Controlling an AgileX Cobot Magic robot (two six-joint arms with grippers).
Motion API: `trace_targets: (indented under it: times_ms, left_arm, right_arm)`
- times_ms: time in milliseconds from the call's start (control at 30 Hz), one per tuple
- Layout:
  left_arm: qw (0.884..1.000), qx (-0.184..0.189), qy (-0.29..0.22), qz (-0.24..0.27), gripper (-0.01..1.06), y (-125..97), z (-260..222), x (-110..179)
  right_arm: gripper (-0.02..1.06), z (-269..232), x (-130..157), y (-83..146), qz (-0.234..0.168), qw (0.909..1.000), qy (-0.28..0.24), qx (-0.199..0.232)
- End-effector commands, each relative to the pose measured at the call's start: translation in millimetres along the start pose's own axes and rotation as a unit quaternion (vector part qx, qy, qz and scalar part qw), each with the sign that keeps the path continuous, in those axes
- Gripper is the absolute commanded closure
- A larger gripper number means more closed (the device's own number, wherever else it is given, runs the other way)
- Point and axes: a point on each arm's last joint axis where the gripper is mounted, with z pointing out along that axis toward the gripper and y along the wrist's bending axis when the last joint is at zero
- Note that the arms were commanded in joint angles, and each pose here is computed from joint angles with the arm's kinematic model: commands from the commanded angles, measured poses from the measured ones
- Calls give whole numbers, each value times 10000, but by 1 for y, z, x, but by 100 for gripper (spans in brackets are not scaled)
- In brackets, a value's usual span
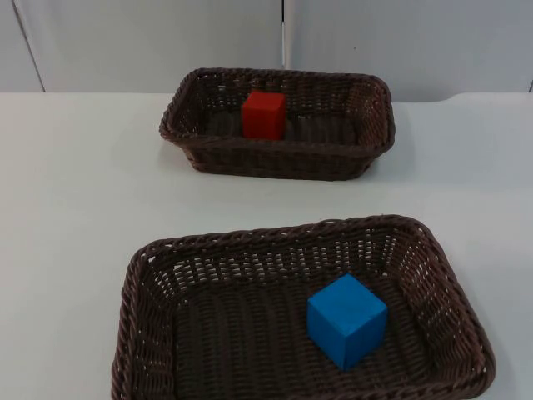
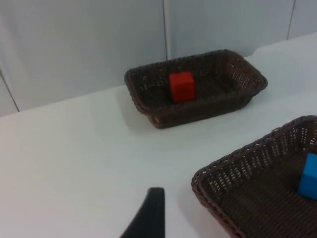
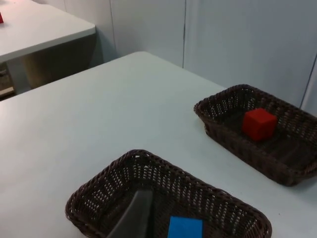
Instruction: Pick up one cube with the left hand and place it into the upper basket. Pick up one cube with the right hand and place it into the lower basket.
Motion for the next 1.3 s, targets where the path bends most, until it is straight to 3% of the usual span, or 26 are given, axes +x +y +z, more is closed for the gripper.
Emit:
trace_targets:
  times_ms: [0,67,567,900,1167,1267]
  left_arm:
    - [9999,-12,99,-53,16,0,0,7]
    - [9991,-1,405,-99,16,0,7,18]
    - [9959,-218,827,-307,16,4,12,29]
    - [9959,-218,827,-307,16,4,12,29]
    - [9959,-218,827,-307,16,4,12,29]
    - [9959,-218,827,-307,16,4,12,29]
  right_arm:
    - [13,-3,4,1,39,10000,34,-26]
    - [13,-11,8,1,48,9999,107,-29]
    - [13,-44,30,2,48,9992,388,-41]
    - [13,-43,55,3,192,9973,705,-44]
    - [13,-59,62,4,264,9987,424,-71]
    - [13,-61,68,3,307,9972,674,-35]
